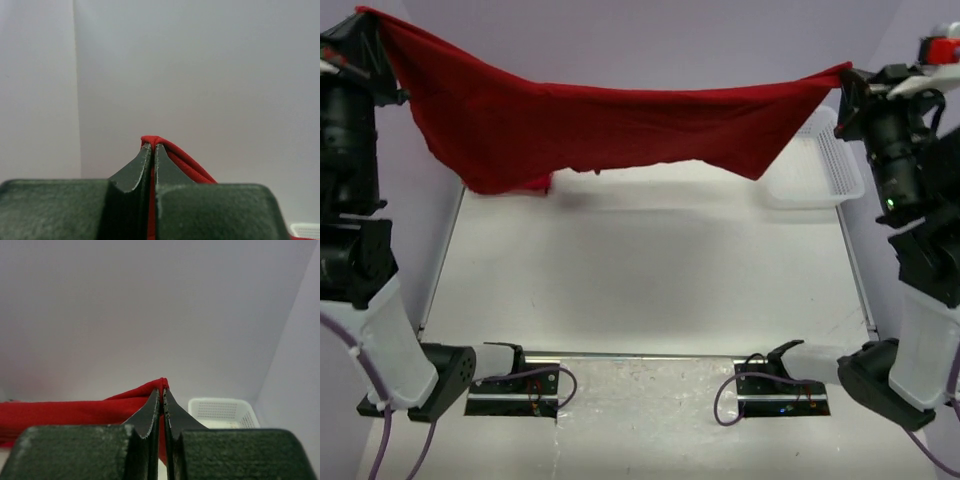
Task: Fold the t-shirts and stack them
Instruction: Flatten out the tshirt
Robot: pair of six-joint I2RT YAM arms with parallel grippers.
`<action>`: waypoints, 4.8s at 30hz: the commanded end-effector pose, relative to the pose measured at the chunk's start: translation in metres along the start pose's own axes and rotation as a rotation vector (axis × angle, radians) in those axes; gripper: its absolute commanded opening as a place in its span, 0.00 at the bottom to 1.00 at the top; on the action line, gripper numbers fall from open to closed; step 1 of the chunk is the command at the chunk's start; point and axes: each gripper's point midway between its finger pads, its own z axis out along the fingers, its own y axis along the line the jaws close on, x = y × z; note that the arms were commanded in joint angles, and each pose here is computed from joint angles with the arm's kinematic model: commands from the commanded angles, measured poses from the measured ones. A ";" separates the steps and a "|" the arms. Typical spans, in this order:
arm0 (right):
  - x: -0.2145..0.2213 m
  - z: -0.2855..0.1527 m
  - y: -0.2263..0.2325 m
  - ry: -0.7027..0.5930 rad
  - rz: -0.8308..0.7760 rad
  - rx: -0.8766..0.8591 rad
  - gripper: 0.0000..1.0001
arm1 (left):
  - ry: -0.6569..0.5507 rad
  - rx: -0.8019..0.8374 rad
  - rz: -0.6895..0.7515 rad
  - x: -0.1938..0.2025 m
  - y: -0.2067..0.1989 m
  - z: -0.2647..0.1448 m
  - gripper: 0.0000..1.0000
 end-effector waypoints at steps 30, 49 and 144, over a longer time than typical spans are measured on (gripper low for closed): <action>0.046 0.158 0.018 -0.042 -0.219 0.150 0.00 | 0.039 0.060 0.163 0.127 -0.015 0.142 0.00; -0.035 -0.026 0.035 -0.126 -0.140 0.060 0.00 | -0.176 0.244 0.006 -0.067 -0.038 -0.049 0.00; 0.140 -0.006 0.072 0.189 -0.145 0.114 0.00 | 0.501 0.334 -0.104 0.266 -0.116 0.025 0.00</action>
